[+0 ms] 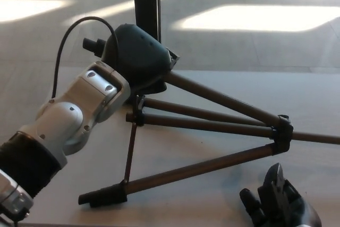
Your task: Use both hands of the robot to pick up the tripod lying in the middle of the desk and make it stand upright on the desk
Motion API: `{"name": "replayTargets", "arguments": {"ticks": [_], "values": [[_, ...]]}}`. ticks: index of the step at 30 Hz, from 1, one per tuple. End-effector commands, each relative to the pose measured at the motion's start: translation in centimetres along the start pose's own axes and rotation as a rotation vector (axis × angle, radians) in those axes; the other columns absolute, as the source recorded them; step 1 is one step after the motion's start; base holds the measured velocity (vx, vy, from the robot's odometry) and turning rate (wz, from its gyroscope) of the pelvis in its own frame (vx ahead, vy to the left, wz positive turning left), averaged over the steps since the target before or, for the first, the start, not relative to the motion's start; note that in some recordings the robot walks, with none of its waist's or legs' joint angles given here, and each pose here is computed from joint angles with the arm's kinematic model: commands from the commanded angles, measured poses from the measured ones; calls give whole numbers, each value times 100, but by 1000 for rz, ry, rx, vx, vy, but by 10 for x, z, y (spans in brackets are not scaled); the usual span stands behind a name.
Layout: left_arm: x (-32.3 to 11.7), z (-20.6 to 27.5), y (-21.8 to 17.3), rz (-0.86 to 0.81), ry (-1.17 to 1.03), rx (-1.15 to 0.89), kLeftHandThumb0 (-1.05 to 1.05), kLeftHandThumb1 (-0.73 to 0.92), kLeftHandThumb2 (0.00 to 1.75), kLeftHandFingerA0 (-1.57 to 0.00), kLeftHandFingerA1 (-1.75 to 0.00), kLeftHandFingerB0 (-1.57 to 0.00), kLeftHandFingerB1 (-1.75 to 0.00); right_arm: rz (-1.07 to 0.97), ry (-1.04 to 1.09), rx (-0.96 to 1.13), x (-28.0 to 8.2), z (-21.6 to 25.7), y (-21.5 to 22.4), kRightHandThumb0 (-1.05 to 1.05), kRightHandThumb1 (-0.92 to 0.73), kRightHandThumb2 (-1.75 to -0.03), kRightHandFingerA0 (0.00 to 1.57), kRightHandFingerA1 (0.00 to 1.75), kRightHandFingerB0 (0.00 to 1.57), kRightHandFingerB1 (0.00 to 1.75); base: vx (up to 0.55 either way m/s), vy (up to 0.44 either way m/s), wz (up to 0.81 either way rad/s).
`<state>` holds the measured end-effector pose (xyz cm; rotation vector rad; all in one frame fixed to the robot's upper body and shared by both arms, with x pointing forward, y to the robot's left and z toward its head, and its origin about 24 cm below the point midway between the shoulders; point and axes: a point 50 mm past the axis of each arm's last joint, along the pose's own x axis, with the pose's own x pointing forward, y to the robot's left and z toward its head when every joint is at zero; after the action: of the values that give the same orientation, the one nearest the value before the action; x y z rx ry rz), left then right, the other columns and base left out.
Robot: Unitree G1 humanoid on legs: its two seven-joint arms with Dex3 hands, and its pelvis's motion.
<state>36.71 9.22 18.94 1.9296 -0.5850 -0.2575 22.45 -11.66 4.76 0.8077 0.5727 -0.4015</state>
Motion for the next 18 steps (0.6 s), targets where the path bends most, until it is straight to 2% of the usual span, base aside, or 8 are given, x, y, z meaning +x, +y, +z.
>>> {"name": "replayTargets", "arguments": {"ticks": [1, 10, 11, 12, 14, 15, 17, 18], "values": [[15, -9, 43, 85, 57, -10, -28, 61, 82, -97, -163, -86, -101, -46, 115, 273, 10, -29, 13, -68, -53, -92, 0, 37, 0, 20, 0, 0, 0], [13, -5, 42, 76, 47, -21, -30, 64, 76, -91, -167, -84, -95, 61, 140, 140, 28, -22, 12, -81, -74, -62, 0, 0, 0, 0, 0, 0, 0], [13, -4, 41, 67, 46, -33, -34, 51, 100, -116, -130, -82, -89, 74, 135, 136, 30, -21, 14, -82, -64, -78, 0, 0, 0, 0, 0, 0, 0], [12, -5, 41, 64, 47, -38, -30, 63, 75, -91, -166, -83, -92, 76, 132, 167, 32, -19, 15, -81, -59, -75, 0, 0, 0, 0, 0, 0, 0], [12, -4, 41, 62, 46, -41, -28, 63, 81, -91, -169, -83, -99, 72, 128, 206, 36, -17, 19, -79, -57, -73, 0, 0, 0, 0, 0, 0, 0], [12, -4, 41, 63, 41, -46, -32, 52, 102, -116, -129, -83, -92, 74, 132, 171, 38, -15, 21, -86, -67, -61, 0, 0, 0, 0, 0, 0, 0], [13, -3, 42, 62, 40, -42, -32, 52, 102, -116, -129, -83, -92, 81, 141, 113, 40, -14, 22, -86, -67, -61, 0, 0, 0, 0, 0, 0, 0], [13, -4, 42, 65, 39, -55, -29, 64, 80, -91, -164, -83, -94, 103, 136, 118, 43, -12, 24, -84, -67, -61, 0, 0, 0, 0, 0, 0, 0]]}}
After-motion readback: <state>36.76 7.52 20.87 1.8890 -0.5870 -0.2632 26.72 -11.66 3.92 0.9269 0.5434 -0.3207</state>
